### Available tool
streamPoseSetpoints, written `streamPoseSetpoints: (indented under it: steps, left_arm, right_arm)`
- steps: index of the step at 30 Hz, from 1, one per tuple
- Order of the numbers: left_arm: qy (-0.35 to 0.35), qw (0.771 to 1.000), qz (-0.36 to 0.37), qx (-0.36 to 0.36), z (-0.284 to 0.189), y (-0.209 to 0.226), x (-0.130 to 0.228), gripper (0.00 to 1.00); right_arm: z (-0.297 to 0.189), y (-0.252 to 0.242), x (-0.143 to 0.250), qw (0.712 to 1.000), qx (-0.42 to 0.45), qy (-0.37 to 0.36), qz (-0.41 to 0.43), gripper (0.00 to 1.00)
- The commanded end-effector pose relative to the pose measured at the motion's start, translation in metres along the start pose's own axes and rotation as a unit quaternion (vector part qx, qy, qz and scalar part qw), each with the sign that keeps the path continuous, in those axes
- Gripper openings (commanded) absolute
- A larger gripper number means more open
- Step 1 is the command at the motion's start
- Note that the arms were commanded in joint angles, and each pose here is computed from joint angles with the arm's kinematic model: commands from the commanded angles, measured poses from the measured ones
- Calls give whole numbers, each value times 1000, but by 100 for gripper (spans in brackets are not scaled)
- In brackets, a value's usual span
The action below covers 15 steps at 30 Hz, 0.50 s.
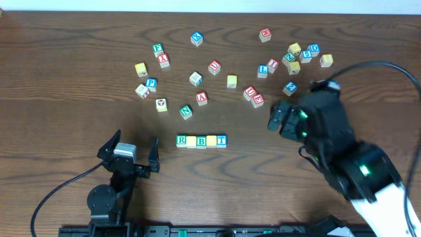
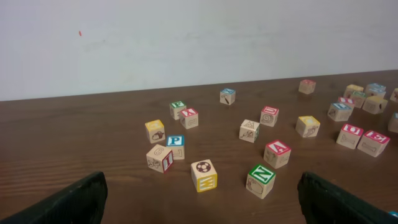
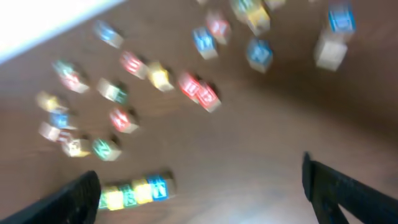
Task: Spell out ROBOT
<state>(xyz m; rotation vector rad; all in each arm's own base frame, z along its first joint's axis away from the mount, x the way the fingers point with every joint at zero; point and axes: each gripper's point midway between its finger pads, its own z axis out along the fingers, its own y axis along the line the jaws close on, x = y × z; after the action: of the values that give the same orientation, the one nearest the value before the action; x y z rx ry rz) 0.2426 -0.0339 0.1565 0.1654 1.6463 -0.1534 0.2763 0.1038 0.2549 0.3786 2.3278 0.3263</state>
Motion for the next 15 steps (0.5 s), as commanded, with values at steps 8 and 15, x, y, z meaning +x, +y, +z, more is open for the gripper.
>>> streamPoseSetpoints:
  steps: [8,15]
  left_arm:
    - [24,1000,-2,10,0,-4,14,96]
    - [24,1000,-2,10,0,-4,14,96]
  right_arm:
    - [-71,17,-47,917,-166,-319,-170,99]
    - [-123,13,-30,790,-218,-502,-277,99]
